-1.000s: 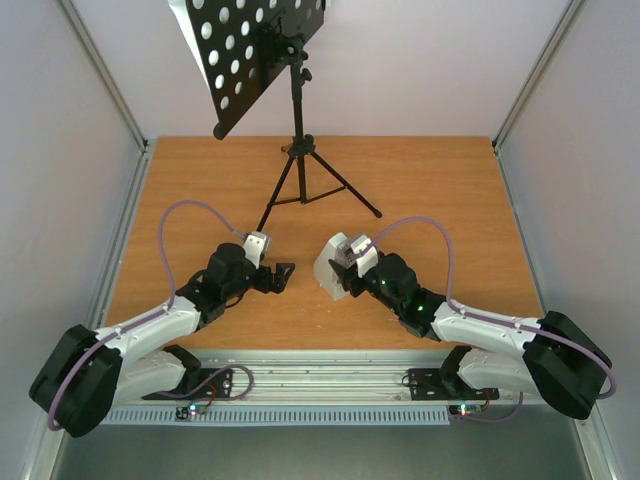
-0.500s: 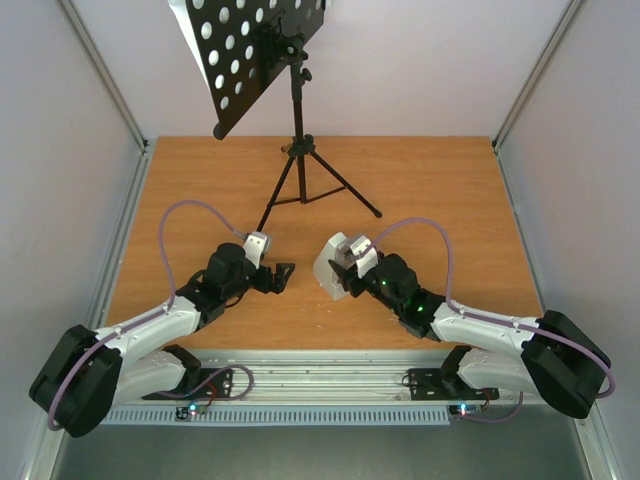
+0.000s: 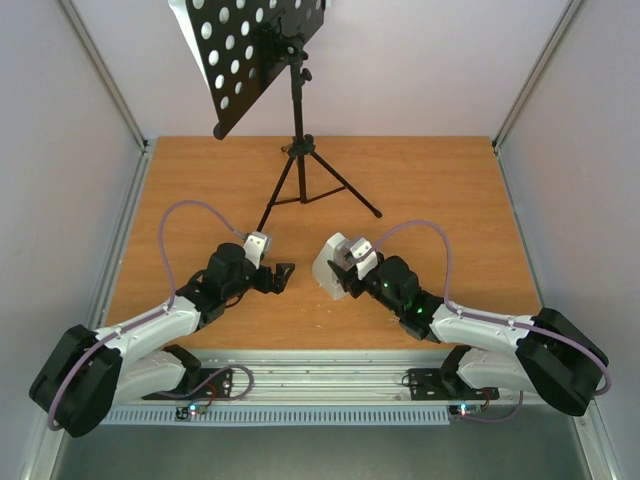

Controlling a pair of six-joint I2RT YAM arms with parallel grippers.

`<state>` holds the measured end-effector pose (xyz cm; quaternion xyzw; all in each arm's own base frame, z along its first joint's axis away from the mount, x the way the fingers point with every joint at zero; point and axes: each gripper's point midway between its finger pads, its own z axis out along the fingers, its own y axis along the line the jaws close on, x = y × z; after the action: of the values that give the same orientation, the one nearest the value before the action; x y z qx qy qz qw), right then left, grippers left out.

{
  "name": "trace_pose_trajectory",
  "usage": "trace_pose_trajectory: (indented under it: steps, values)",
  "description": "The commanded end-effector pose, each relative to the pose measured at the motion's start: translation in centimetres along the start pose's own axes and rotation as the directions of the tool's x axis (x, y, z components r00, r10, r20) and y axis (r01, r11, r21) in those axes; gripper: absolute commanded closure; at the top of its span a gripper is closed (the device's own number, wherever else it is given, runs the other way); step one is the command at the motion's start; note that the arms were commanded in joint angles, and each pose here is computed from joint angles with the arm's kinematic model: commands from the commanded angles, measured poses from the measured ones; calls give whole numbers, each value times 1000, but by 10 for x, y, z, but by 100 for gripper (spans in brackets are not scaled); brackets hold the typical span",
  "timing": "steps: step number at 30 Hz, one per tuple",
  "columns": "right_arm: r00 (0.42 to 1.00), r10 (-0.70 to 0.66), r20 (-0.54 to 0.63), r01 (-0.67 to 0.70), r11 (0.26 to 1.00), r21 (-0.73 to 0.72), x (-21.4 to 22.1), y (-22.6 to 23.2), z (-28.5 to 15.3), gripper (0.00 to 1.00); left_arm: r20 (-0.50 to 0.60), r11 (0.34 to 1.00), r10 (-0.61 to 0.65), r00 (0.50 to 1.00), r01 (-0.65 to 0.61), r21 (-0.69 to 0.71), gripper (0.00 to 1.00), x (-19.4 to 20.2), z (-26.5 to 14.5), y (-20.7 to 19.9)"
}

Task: Pack up the instrument practice props
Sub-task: Close the cover of the metronome.

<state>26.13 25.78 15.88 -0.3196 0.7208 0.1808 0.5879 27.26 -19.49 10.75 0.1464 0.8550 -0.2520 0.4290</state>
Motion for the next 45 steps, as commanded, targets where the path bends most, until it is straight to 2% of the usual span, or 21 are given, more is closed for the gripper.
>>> trace_pose_trajectory:
  steps: [1, 21, 33, 41, 45]
  values:
    - [999, -29, -23, 29, 1000, 3, 12, 0, -1, 38, 61, 1000, 20, 998, -21, 10, 1, -16, -1, -3]
    - [997, 0, -74, 1, 1000, 8, 28, 0, -2, 29, 68, 1000, 25, 997, -25, 8, 1, -17, -4, -3]
    - [998, 1, -69, 0, 1000, 3, 26, 0, -3, 29, 67, 1000, 24, 997, -24, 10, 1, -17, -4, -3]
    - [999, 2, -46, -2, 1000, -6, 19, 1, -9, 34, 59, 1000, 21, 998, -22, 15, 1, -16, -2, -4]
    - [998, -6, -59, 5, 1000, -14, 20, 3, -5, 30, 56, 1000, 20, 998, -21, 19, 1, -15, -1, -4]
